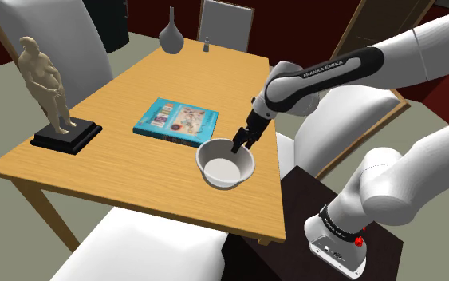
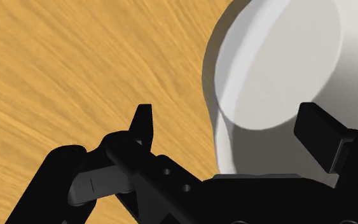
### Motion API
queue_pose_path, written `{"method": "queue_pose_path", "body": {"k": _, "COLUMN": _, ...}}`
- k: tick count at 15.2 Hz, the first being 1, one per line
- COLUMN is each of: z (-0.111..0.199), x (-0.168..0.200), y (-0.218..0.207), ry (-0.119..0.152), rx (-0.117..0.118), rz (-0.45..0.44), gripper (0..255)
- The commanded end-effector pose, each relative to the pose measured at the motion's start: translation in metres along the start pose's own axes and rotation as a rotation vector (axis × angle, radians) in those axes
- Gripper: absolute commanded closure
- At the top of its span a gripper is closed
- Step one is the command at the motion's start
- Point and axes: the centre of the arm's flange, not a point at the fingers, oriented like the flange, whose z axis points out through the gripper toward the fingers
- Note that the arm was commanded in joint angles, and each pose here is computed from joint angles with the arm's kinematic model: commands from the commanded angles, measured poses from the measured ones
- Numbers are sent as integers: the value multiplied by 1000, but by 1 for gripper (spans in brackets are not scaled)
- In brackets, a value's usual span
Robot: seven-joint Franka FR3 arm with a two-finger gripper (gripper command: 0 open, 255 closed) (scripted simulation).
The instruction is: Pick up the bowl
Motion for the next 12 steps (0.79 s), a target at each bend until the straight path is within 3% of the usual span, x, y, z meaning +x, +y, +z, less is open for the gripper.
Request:
{"method": "queue_pose_path", "body": {"k": 1, "z": 4, "x": 0, "y": 2, "ry": 0, "rx": 0, "rz": 0, "gripper": 0}}
{"method": "queue_pose_path", "body": {"k": 2, "z": 4, "x": 0, "y": 2, "ry": 1, "rx": 0, "rz": 0, "gripper": 255}}
{"method": "queue_pose_path", "body": {"k": 12, "z": -1, "x": 0, "y": 1, "ry": 0, "rx": 0, "rz": 0, "gripper": 255}}
